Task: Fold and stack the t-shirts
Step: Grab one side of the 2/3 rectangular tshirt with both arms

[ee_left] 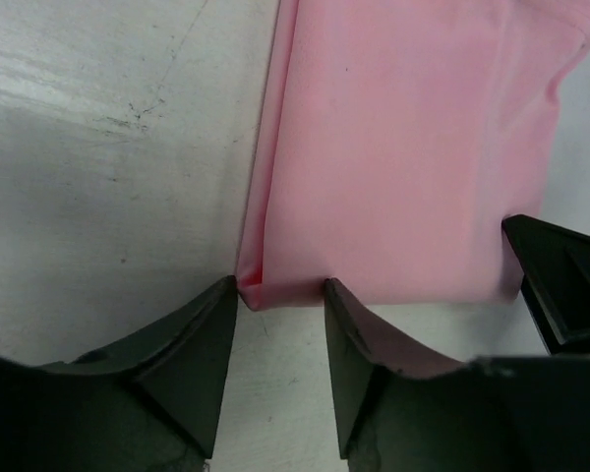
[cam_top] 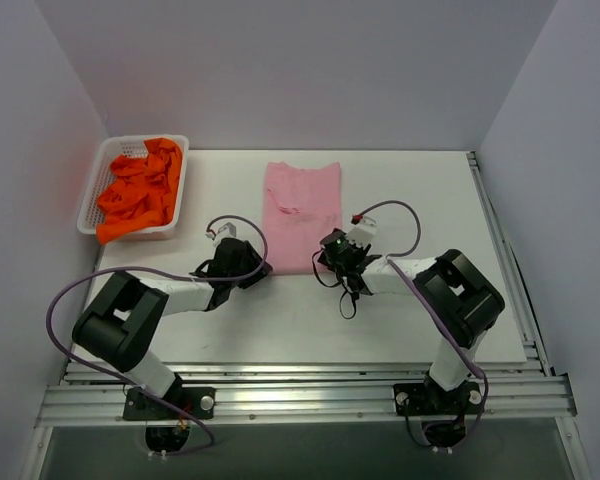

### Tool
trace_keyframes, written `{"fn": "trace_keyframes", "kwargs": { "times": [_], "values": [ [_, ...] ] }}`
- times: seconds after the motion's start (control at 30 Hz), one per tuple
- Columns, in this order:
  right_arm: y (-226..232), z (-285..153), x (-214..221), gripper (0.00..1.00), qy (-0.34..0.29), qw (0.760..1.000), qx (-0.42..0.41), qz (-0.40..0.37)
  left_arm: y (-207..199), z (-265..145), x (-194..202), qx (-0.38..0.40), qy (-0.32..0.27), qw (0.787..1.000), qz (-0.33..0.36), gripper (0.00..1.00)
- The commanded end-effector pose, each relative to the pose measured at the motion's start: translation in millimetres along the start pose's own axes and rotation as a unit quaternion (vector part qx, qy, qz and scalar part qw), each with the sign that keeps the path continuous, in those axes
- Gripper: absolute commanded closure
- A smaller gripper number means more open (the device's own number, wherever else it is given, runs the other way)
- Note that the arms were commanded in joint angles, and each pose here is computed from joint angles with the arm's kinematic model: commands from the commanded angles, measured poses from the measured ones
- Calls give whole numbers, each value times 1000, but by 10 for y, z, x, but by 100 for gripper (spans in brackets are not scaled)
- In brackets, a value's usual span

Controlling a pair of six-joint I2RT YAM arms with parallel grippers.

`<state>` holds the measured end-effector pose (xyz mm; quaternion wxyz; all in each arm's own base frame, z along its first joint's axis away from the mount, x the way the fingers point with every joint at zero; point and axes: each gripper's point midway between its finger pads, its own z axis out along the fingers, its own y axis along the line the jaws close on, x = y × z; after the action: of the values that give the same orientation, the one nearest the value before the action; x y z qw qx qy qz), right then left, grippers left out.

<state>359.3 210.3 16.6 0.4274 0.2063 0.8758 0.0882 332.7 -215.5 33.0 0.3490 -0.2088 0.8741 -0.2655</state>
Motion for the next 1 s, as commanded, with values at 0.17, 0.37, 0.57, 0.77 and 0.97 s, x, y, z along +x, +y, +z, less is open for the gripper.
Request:
{"fn": "trace_keyframes", "kwargs": {
  "times": [0.17,0.37,0.57,0.77,0.97],
  "values": [
    [-321,29,372,88,52,997,50,-28,43,97,123,-4,20,1000,5,77],
    [-410,19,408,100,54,996,62,-30,23,118,121,-2,18,1000,11,97],
    [-483,-117,395,100,52,996,68,-40,4,-88,146,-8,8,1000,25,98],
    [-602,-539,316,100,35,995,82,-54,-43,-625,327,-15,3,999,45,98],
    [-615,-1115,260,100,9,996,72,-55,-47,-1267,366,-8,-10,998,63,98]
  ]
}}
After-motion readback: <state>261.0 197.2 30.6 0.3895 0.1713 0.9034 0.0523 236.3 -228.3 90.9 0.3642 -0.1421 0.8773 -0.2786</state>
